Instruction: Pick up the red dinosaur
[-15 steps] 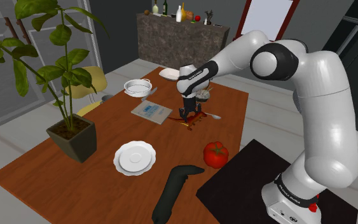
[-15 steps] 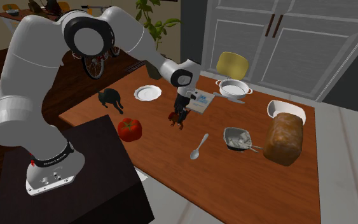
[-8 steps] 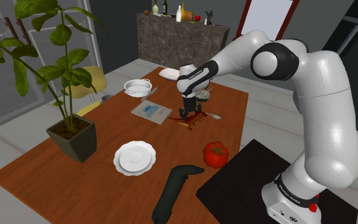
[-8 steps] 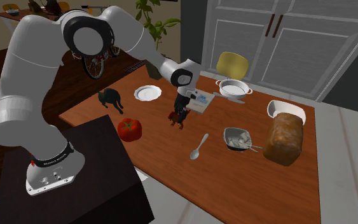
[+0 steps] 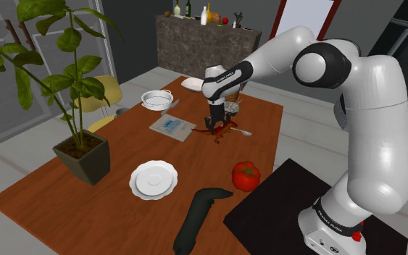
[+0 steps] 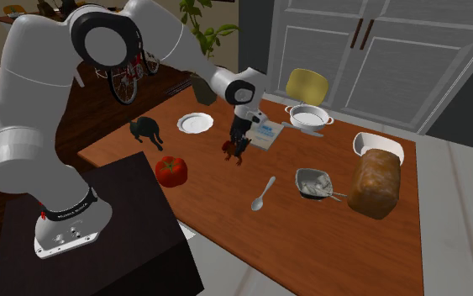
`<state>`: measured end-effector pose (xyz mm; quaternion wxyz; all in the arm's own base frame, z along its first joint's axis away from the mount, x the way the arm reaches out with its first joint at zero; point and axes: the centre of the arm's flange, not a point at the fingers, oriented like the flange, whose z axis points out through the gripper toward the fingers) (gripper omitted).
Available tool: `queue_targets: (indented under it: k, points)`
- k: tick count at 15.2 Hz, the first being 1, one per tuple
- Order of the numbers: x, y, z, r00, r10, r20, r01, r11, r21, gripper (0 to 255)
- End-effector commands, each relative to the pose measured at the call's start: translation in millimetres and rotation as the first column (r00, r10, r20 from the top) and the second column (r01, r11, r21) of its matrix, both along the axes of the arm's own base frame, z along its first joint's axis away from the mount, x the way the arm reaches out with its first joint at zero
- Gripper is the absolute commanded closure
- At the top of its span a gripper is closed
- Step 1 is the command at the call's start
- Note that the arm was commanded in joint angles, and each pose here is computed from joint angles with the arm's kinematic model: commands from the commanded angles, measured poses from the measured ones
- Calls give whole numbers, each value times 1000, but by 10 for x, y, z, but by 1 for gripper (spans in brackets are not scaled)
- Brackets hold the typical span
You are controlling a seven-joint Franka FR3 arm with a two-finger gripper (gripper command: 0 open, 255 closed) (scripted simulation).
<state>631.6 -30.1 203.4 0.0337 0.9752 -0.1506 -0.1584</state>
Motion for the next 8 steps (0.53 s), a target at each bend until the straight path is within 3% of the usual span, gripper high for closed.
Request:
queue_targets:
  k: [1,8]
  points:
    - [-12,-6,123,1000,0,0,0,1000,0,255]
    - [-13,-6,395,1000,0,0,0,1000,0,255]
